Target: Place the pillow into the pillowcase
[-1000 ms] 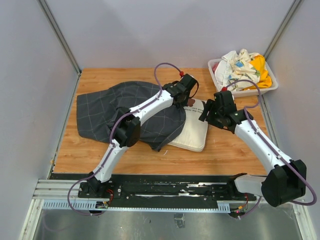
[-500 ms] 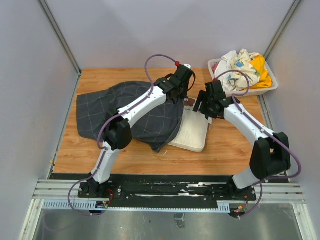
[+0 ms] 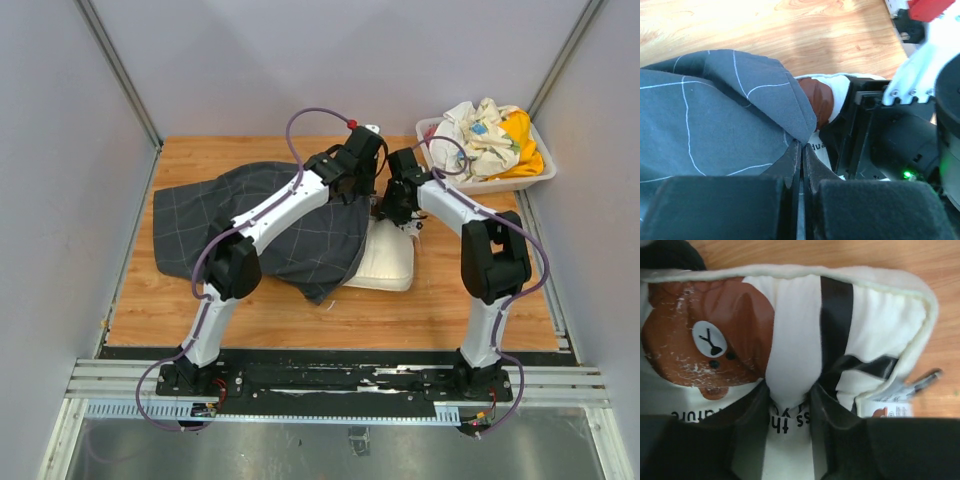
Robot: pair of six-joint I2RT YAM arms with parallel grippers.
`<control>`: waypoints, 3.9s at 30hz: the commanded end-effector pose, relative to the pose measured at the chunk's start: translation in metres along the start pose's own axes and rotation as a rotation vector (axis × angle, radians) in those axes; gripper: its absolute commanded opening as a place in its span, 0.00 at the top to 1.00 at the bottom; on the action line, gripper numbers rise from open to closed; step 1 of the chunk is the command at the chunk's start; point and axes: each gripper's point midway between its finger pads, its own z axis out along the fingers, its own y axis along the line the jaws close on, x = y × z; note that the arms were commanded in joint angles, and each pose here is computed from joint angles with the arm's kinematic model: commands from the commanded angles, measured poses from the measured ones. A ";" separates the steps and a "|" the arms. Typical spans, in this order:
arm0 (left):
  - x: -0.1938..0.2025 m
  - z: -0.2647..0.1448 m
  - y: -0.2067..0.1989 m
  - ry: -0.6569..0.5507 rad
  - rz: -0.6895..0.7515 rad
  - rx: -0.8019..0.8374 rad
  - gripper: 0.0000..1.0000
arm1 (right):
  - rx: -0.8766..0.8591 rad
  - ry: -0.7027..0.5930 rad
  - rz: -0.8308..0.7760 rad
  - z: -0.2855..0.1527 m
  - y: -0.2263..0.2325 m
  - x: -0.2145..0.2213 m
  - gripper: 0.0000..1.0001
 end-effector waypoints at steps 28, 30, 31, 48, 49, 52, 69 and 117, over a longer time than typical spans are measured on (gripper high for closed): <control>-0.068 -0.090 -0.074 -0.027 -0.149 0.537 1.00 | -1.009 -0.072 0.045 -0.126 0.155 -0.014 0.99; -0.067 -0.088 -0.073 -0.024 -0.159 0.546 1.00 | -1.016 -0.059 0.056 -0.122 0.155 -0.011 0.99; -0.064 -0.086 -0.071 -0.016 -0.162 0.541 1.00 | -1.005 -0.049 0.069 -0.117 0.153 -0.008 1.00; -0.017 -0.044 -0.038 0.095 -0.182 0.461 1.00 | -0.683 0.041 0.053 -0.066 0.081 0.028 0.52; -0.015 -0.043 -0.037 0.100 -0.181 0.457 1.00 | -0.655 0.026 0.048 -0.070 0.073 0.027 0.52; -0.011 -0.042 -0.033 0.111 -0.172 0.438 0.87 | -0.574 -0.012 0.036 -0.083 0.049 0.029 0.48; 0.053 -0.086 0.012 0.141 0.029 0.171 0.47 | -0.344 -0.016 0.049 -0.106 -0.030 0.090 0.39; 0.240 -0.117 0.154 0.093 0.038 -0.331 0.57 | -0.483 0.151 -0.239 -0.074 0.028 0.186 0.39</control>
